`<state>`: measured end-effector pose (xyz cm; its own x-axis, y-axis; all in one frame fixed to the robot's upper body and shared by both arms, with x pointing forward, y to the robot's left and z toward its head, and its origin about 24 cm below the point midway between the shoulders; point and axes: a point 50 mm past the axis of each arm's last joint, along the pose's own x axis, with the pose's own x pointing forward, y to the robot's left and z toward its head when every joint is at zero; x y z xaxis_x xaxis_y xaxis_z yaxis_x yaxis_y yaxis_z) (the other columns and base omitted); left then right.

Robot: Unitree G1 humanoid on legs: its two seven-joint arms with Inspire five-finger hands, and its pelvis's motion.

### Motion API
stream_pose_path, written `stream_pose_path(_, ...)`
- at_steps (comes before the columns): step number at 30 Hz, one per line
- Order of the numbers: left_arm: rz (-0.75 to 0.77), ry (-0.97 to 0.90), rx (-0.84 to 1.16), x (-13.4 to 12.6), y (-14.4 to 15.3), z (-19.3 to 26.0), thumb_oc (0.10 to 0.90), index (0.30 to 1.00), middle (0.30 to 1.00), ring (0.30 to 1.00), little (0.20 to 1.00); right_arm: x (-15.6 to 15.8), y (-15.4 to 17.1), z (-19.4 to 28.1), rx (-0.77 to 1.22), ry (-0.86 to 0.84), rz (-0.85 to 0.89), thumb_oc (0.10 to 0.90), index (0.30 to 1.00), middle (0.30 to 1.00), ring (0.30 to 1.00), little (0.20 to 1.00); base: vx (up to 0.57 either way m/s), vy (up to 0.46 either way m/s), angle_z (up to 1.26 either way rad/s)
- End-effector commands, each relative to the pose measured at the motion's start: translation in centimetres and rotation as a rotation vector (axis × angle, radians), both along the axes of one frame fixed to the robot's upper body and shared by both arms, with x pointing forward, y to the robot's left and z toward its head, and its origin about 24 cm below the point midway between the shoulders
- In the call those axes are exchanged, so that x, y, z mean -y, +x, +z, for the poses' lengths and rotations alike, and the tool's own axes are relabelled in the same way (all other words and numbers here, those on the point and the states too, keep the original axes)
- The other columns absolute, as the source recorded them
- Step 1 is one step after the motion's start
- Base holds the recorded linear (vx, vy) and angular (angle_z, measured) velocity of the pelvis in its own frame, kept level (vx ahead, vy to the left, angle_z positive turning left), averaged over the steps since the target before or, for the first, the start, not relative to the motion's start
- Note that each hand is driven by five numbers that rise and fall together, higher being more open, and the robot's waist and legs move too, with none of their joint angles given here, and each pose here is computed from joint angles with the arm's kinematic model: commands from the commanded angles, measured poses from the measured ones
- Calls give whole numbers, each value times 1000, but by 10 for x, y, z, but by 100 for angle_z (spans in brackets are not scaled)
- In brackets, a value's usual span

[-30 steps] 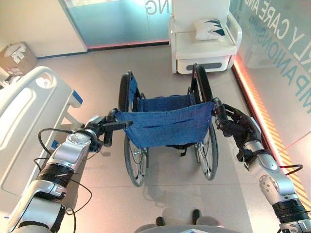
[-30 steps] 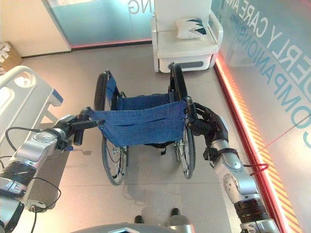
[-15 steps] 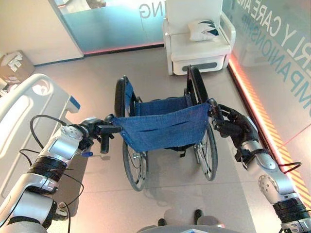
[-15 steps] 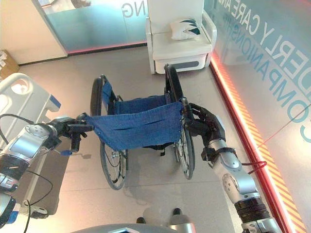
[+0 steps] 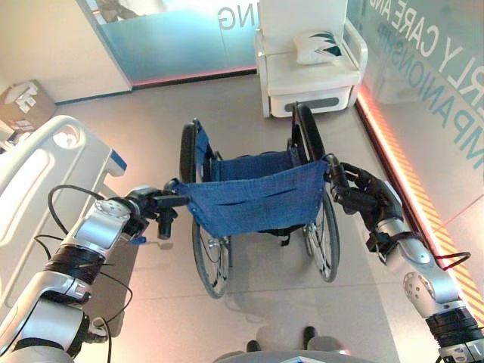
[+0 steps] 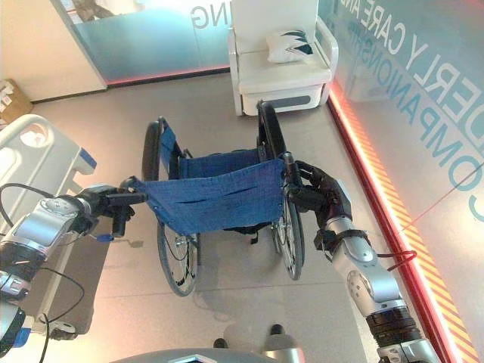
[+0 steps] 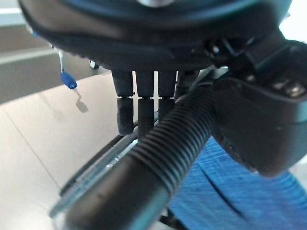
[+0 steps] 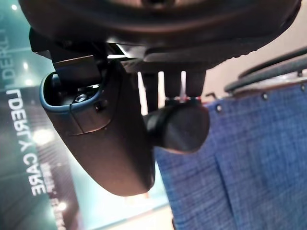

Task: Push the wheelchair next to the bed

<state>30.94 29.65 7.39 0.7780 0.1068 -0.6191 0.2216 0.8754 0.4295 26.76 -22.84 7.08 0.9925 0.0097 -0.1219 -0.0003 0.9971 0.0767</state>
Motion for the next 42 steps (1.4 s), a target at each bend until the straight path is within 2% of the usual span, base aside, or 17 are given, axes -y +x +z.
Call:
stream_pose_path(1, -164, -399, 176, 78, 22, 3, 400, 300, 300, 300, 300, -64, 15, 57, 316, 47, 338, 400, 300, 300, 300, 300, 0, 0, 0)
stream_pose_path(6, -78, -573, 324, 93, 27, 12, 400, 300, 300, 300, 300, -65, 19, 56, 322, 42, 330, 400, 300, 300, 300, 300, 0, 0, 0)
stream_pose_path(12, -24, -633, 431, 105, 25, 14, 400, 300, 300, 300, 300, -64, 24, 56, 322, 33, 295, 400, 300, 300, 300, 300, 2, 7, 1)
stream_pose_path(21, -22, -461, 470, 94, 26, 14, 400, 300, 300, 300, 300, -55, 39, 54, 251, -42, 258, 400, 300, 300, 300, 300, 65, 43, -1)
stream_pose_path(33, -41, -297, 440, 79, 42, 27, 400, 300, 300, 300, 300, -52, 61, 55, 182, -83, 247, 400, 300, 300, 300, 300, 100, 107, -4)
stream_pose_path(42, 3, -287, 393, 72, 53, 27, 400, 300, 300, 300, 300, -40, 72, 59, 136, -142, 250, 400, 300, 300, 300, 300, 175, 32, 2)
